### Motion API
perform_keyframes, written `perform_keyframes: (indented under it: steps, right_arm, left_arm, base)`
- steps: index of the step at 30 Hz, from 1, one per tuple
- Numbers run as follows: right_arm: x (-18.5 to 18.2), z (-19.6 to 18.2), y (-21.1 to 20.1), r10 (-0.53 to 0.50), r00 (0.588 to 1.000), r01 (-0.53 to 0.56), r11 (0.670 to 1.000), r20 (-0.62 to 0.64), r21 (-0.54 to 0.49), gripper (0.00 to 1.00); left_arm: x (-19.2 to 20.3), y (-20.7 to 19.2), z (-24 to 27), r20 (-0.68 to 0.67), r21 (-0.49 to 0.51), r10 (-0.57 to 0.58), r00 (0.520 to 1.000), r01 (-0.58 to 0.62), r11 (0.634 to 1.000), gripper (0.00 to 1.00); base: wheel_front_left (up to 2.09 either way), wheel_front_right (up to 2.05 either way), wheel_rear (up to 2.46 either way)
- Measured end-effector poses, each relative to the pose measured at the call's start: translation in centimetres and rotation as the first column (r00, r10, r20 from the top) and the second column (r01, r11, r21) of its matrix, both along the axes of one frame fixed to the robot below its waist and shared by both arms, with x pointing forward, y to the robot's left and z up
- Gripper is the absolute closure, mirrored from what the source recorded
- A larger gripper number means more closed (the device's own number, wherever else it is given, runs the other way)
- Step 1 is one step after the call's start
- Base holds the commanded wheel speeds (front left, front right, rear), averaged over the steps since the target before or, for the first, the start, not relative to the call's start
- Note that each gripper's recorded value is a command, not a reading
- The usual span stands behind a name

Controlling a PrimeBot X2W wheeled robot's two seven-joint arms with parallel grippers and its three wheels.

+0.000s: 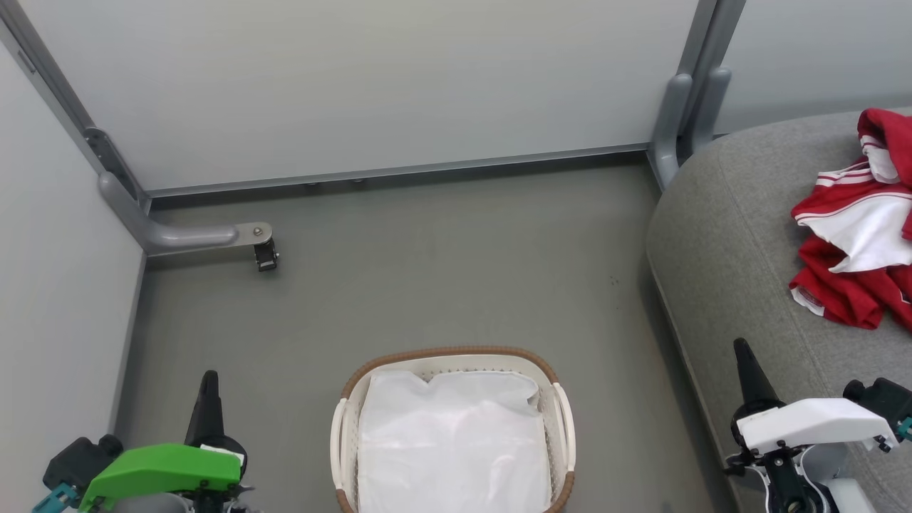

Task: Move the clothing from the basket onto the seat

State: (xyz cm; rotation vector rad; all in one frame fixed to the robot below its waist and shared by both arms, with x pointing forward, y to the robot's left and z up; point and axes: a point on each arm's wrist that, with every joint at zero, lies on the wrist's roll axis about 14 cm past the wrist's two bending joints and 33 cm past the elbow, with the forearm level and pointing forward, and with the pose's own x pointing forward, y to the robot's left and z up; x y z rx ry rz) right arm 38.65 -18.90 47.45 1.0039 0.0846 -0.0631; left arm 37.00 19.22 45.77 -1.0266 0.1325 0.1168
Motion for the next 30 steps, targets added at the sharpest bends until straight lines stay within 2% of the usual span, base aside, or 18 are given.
perform_keyframes:
  steps: [14,30]
  right_arm:
    - [0.0,0.5,-0.3,-0.015,1.0,0.014,0.99,0.009,0.143,1.0]
    - [0.1,1.2,-0.5,-0.023,0.999,0.014,0.958,0.028,0.285,1.0]
  left_arm:
    - [0.5,0.3,0.9,0.029,-0.137,0.018,0.999,-0.014,0.991,1.0]
    - [0.9,0.3,2.0,0.061,-0.274,0.025,0.998,-0.008,0.962,1.0]
  base:
    - [0.0,0.0,0.0]
    - [0.0,0.0,0.0]
